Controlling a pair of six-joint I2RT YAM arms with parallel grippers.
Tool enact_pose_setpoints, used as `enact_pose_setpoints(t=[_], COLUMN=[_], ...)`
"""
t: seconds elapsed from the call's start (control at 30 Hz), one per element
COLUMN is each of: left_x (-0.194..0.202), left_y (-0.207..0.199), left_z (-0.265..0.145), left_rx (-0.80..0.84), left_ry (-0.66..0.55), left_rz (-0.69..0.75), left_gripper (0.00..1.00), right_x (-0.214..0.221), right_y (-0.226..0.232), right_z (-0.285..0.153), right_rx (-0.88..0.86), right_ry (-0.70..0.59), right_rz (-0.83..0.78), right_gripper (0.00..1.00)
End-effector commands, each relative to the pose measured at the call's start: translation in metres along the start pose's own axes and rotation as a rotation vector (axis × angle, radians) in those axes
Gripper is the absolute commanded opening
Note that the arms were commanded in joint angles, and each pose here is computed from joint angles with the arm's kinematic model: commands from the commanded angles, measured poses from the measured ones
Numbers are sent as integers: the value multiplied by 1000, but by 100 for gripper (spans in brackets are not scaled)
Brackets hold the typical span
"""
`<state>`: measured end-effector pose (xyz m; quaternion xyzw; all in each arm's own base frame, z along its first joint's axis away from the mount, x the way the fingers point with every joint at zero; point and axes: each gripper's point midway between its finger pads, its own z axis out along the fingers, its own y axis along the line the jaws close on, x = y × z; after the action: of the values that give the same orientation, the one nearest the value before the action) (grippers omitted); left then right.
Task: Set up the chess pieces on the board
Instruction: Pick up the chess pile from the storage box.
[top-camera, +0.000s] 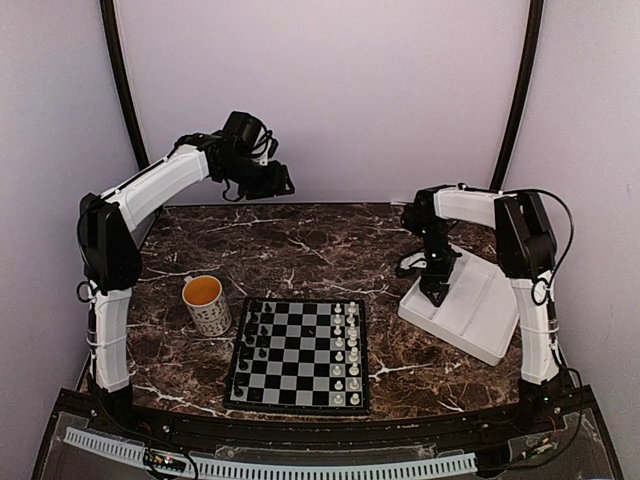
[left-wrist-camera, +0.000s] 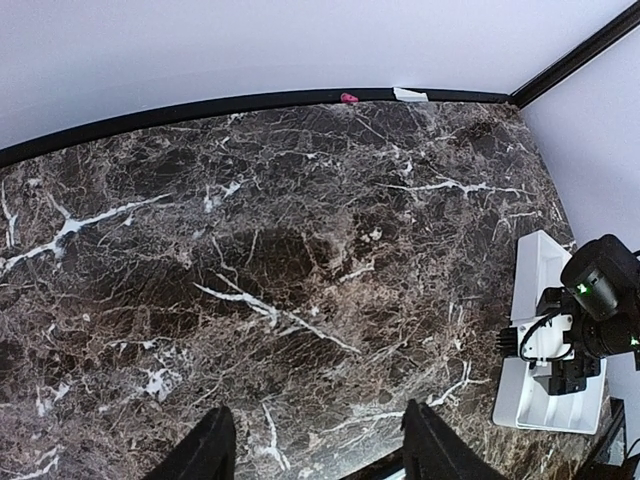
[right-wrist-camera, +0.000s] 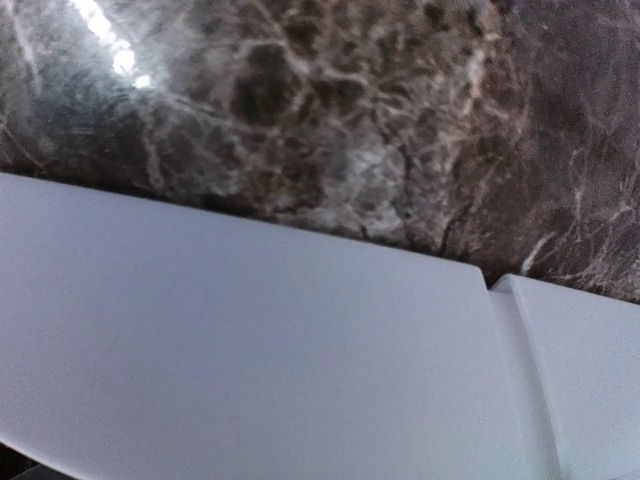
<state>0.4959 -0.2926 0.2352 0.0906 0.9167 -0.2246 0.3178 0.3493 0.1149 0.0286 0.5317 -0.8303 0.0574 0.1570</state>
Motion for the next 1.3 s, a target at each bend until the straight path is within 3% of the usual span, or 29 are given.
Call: enact_pose_setpoints(t=[0.0, 0.13, 0.23, 0.53, 0.83, 1.07, 1.27], left_x=[-18, -20, -20, -29, -34, -41, -25], left_y=[-7, -9, -8, -18, -35, -51, -76], left_z=[-36, -44, -49, -64, -74, -77, -62], left_rx=[10, 12, 6, 70, 139, 169, 186], left_ry=[-74, -87, -100, -205, -227, -272, -294], left_rz=[2, 5, 6, 13, 43, 78, 190], left_gripper=[59, 59, 59, 58, 56, 55, 54], right_x=[3, 2, -2, -11, -8, -7, -4], right_y=[-5, -2, -1, 7, 19, 24, 27], right_z=[12, 11, 6, -7, -8, -9, -11], right_rx=[4, -18, -18, -34, -49, -59, -15], right_ry=[12, 3, -32, -140, -181, -202, -251], right_rz=[16, -5, -15, -50, -75, -71, -65], right_gripper=[85, 56, 49, 36, 20, 16, 8])
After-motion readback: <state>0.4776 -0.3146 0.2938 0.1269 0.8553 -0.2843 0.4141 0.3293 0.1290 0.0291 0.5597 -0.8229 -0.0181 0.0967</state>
